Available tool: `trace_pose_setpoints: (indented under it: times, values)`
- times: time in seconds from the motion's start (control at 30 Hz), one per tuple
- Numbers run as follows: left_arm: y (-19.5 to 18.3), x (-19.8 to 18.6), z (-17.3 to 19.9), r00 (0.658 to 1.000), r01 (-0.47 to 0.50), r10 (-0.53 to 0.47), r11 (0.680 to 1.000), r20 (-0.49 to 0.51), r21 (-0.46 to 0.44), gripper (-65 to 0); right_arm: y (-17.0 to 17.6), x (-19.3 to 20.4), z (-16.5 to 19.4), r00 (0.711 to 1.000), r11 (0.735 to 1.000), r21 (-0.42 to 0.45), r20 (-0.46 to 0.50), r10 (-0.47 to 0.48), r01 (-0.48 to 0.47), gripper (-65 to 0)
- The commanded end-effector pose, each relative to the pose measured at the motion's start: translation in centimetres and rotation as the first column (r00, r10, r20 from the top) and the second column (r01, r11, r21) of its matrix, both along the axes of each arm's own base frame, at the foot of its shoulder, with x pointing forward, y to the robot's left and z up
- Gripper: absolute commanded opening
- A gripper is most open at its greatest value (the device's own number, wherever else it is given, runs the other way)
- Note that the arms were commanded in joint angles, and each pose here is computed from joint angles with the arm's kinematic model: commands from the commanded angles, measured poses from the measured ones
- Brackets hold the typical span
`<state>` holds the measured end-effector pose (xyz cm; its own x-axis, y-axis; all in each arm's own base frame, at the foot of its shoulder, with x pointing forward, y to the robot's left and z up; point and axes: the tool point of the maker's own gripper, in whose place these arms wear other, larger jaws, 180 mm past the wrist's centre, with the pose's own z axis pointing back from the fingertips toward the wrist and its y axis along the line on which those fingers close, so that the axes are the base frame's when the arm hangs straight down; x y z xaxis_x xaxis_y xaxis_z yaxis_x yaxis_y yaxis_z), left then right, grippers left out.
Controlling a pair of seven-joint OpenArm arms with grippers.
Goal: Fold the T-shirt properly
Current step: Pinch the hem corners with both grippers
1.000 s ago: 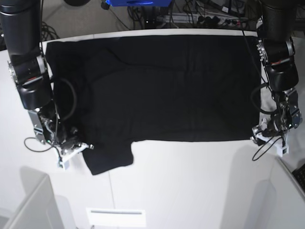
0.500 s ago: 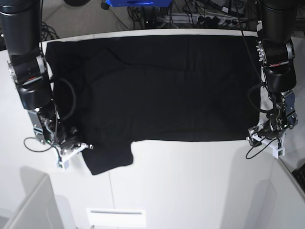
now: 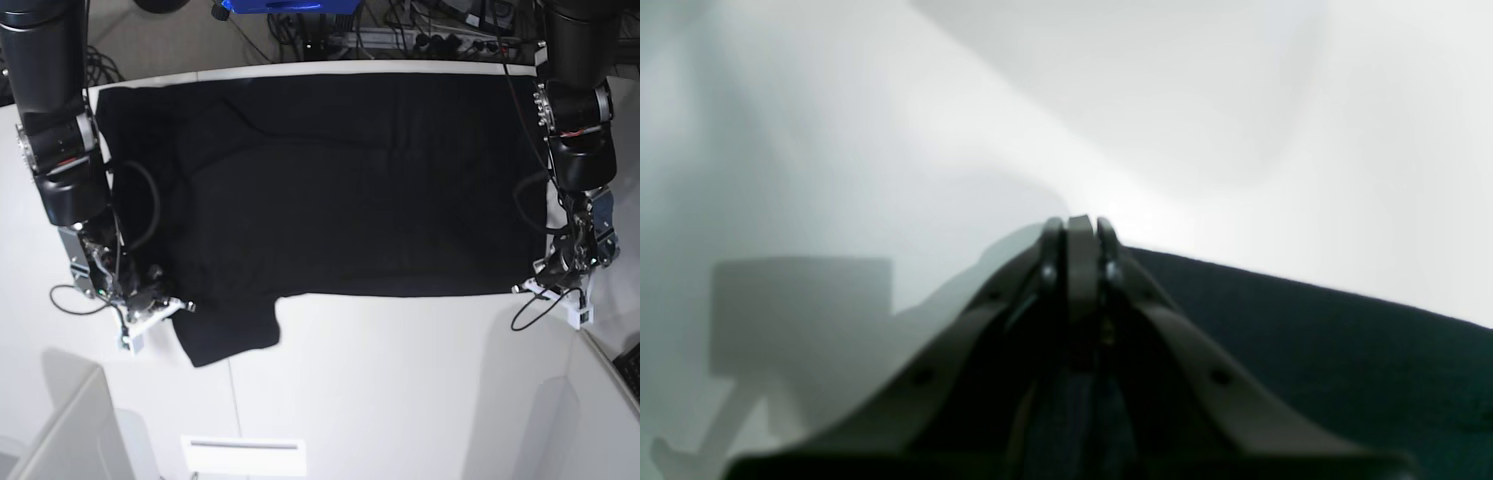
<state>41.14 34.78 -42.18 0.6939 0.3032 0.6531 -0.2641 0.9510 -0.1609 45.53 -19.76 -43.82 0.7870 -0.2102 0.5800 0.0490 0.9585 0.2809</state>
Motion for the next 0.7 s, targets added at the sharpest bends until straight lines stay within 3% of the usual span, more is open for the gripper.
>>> trace_pose_setpoints:
  times: [0.0, 0.33, 0.67]
  values:
    - [0.3, 0.2, 0.5, 1.0, 0.009, -0.009, 1.0, -0.015, 0.008, -65.0, -0.6, 0.8, 1.1, 1.0, 1.0, -0.009, 0.019, -0.003, 0.003, -65.0]
    - [-0.8, 1.6, 4.4, 0.991, 0.075, -0.083, 0.994, 0.106, 0.079, -65.0, -1.2, 1.7, 2.0, 0.997, 1.0, -0.017, 0.075, -0.02, 0.021, -65.0]
    - [-1.2, 1.3, 6.5, 0.98, 0.106, -0.126, 0.986, 0.154, 0.128, -65.0, -1.4, 2.4, 2.5, 0.99, 0.999, -0.017, 0.134, -0.037, 0.04, -65.0]
